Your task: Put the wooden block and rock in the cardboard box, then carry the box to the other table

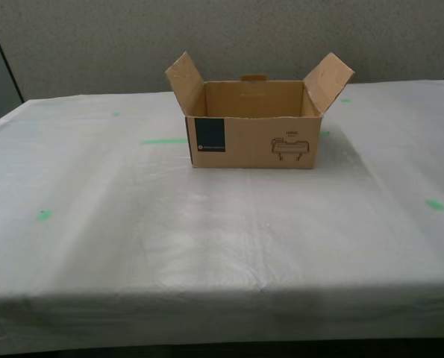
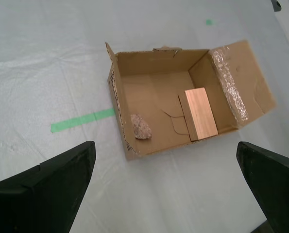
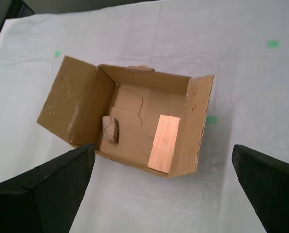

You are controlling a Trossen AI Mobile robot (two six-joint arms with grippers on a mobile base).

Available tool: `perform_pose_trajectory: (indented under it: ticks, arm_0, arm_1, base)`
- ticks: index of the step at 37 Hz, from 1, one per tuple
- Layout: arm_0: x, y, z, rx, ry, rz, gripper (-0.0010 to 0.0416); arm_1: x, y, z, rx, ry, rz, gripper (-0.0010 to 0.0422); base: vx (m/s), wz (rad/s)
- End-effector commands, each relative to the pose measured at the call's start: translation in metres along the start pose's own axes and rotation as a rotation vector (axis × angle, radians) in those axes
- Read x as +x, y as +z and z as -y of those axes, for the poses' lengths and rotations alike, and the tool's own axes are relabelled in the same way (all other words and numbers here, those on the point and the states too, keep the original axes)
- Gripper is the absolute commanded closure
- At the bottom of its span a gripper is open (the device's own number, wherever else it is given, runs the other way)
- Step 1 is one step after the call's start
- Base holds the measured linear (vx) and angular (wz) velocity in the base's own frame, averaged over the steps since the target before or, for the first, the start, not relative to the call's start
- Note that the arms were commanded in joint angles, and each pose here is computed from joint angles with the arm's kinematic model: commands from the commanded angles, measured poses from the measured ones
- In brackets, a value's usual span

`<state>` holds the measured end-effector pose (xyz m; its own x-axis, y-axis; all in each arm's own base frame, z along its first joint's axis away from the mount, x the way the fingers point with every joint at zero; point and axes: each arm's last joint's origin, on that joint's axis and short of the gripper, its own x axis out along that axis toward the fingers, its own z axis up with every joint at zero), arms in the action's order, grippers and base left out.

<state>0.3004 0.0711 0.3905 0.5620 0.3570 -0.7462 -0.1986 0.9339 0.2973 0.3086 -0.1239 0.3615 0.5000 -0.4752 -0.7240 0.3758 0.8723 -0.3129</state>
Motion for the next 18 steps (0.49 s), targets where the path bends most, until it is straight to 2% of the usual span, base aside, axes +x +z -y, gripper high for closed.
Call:
perform_pose_trajectory:
  ticks: [1, 7, 12, 18]
  arm_0:
    - [-0.002, -0.003, 0.0, -0.005, -0.007, -0.022, 0.0014]
    - [0.0, -0.006, -0.001, -0.015, -0.007, -0.037, 0.0021]
    - [0.012, -0.015, 0.004, -0.009, -0.014, -0.079, 0.0031]
    - [0.029, -0.034, 0.011, 0.009, -0.028, -0.158, 0.0052]
  arm_1:
    - [-0.001, -0.003, 0.002, 0.016, 0.004, -0.021, 0.0014]
    - [0.007, -0.01, 0.002, 0.022, 0.003, -0.057, 0.0014]
    - [0.017, -0.026, 0.001, 0.018, 0.011, -0.109, 0.0014]
    - [0.024, -0.044, -0.003, 0.005, 0.094, -0.143, 0.0014]
  base:
    - [0.0, 0.0]
    - [0.0, 0.0]
    - [0.0, 0.0]
    - [0.0, 0.0]
